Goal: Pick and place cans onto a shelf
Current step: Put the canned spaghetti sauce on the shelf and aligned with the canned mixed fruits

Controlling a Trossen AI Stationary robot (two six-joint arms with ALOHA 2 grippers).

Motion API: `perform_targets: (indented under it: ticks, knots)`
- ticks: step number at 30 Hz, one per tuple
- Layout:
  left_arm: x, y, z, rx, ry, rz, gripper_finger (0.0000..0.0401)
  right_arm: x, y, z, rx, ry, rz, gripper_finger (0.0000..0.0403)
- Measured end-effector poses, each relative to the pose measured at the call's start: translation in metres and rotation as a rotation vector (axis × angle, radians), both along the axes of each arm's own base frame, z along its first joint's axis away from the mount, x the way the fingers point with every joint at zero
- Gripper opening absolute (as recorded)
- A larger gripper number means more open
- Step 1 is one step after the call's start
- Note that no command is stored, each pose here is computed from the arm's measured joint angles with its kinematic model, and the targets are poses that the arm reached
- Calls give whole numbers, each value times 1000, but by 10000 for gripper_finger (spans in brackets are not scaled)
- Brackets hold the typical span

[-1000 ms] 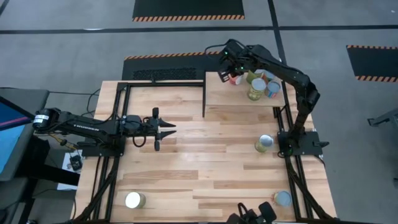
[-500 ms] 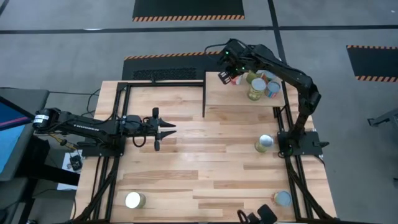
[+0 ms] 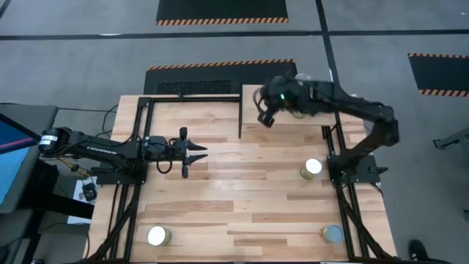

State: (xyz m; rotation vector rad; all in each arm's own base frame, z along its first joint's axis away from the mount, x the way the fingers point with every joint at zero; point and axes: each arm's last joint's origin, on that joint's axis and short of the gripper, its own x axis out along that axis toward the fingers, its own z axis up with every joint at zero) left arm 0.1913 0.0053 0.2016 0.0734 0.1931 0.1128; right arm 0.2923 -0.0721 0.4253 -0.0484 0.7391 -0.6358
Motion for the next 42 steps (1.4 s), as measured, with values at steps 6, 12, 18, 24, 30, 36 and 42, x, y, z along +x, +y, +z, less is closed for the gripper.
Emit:
perform_targets:
  ticks: [6, 12, 18, 24, 30, 36, 42]
  knots:
    - [0, -3, 0, 7, -2, -15, 100, 0, 37, -41, -26, -153, 171, 18]
    - [0, -3, 0, 14, -1, -18, 100, -6, 64, -85, 54, -313, 399, 10]
    - [0, -3, 0, 13, 0, -17, 100, -18, 102, -110, 216, -214, 460, 19]
    - [0, -3, 0, 12, 0, -14, 100, -45, 148, -133, 444, 17, 388, 6]
    - [0, -3, 0, 12, 0, -12, 100, -77, 192, -147, 644, 151, 210, 9]
    - [0, -2, 0, 2, 2, -10, 100, -109, 231, -148, 806, 245, 13, 20]
    - [0, -2, 0, 2, 3, -10, 100, -130, 253, -162, 898, 391, -222, 59]
